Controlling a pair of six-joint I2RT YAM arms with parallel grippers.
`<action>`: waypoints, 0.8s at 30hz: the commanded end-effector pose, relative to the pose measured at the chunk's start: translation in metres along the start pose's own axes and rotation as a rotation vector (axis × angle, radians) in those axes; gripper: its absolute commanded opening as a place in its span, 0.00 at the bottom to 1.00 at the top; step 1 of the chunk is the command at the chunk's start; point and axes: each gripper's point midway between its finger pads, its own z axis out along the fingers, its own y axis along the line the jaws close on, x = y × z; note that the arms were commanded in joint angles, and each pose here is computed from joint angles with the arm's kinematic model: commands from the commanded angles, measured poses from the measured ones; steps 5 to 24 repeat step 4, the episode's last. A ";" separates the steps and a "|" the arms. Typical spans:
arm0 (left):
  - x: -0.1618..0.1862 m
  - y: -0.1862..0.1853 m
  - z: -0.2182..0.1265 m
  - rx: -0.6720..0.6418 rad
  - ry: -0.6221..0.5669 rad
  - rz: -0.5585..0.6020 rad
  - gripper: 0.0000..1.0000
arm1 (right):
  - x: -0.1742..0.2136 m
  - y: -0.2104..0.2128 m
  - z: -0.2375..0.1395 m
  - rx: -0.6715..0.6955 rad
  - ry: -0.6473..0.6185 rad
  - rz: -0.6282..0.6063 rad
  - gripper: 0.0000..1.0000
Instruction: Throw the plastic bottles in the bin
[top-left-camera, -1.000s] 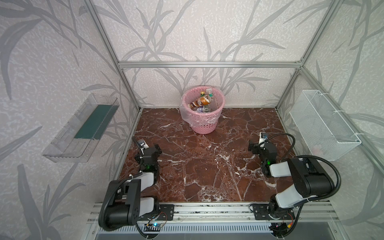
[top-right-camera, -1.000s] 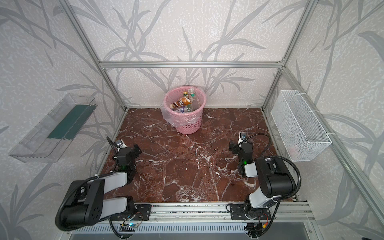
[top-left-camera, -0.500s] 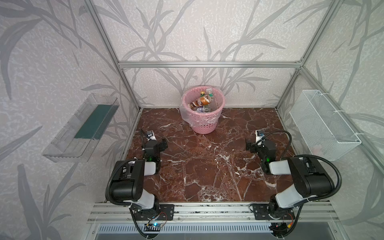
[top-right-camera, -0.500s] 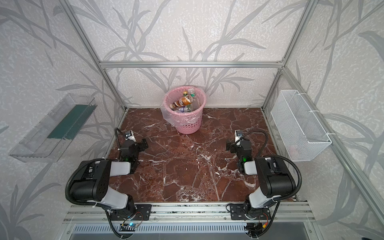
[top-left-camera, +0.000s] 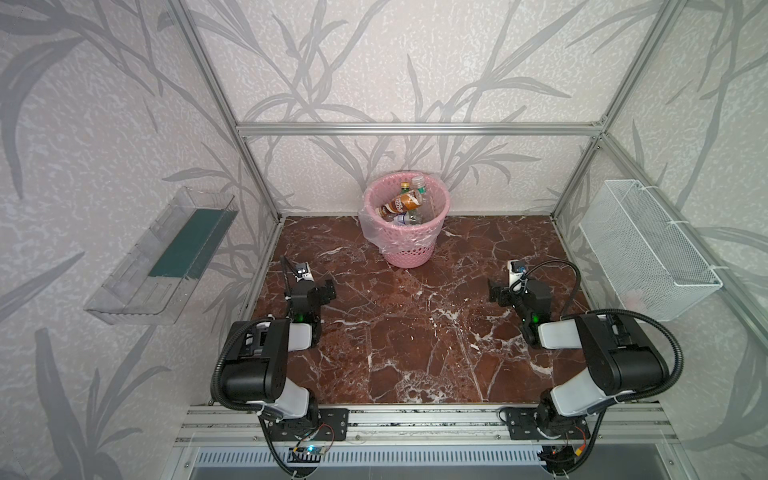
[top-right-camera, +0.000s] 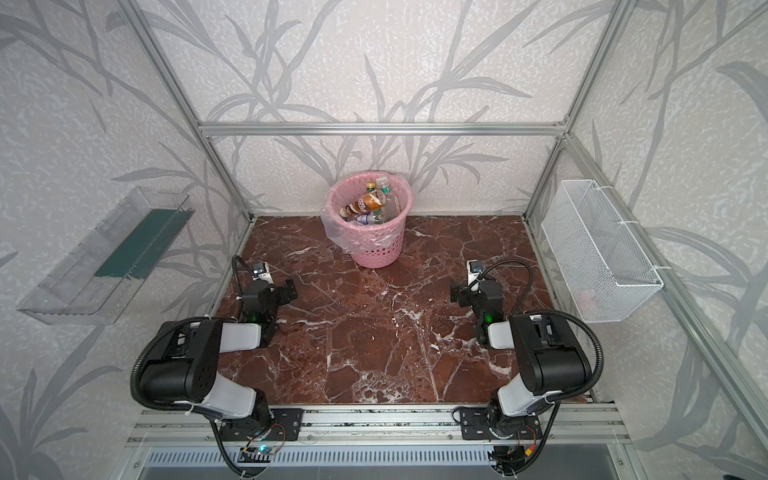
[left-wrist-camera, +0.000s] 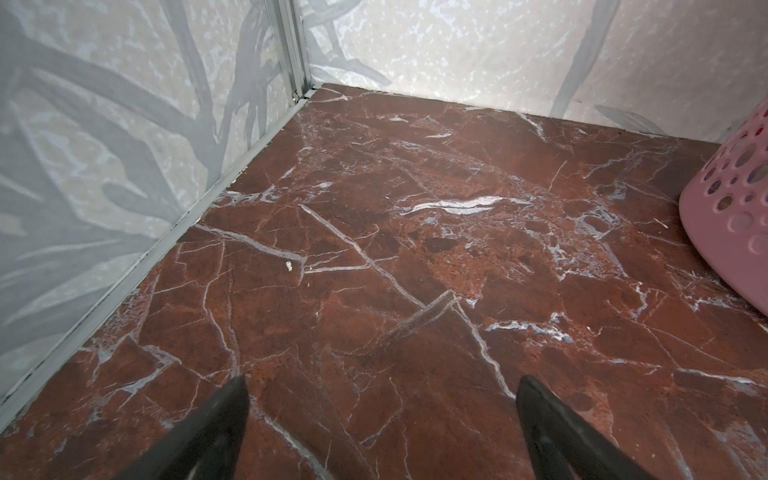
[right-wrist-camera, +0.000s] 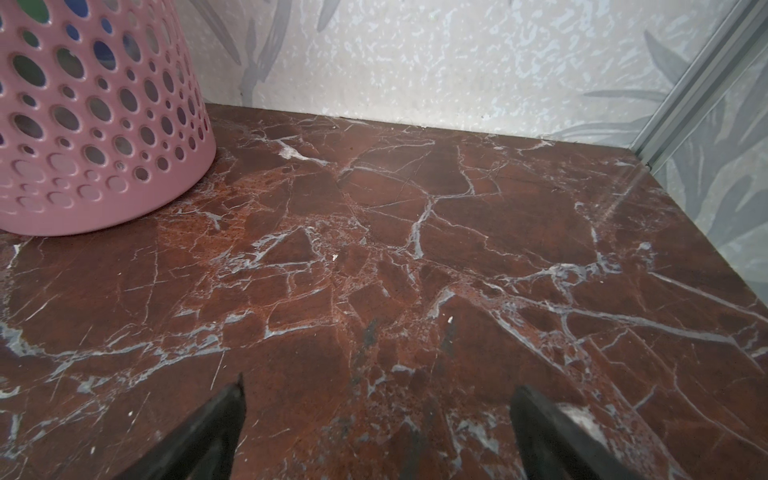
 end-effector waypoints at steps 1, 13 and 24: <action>-0.012 -0.004 0.001 0.014 -0.027 0.015 1.00 | -0.008 -0.002 0.002 0.009 -0.019 -0.006 0.99; -0.012 -0.004 0.001 0.012 -0.027 0.015 1.00 | -0.008 -0.002 0.002 0.009 -0.019 -0.006 0.99; -0.012 -0.004 0.001 0.012 -0.027 0.015 1.00 | -0.008 -0.002 0.002 0.009 -0.019 -0.006 0.99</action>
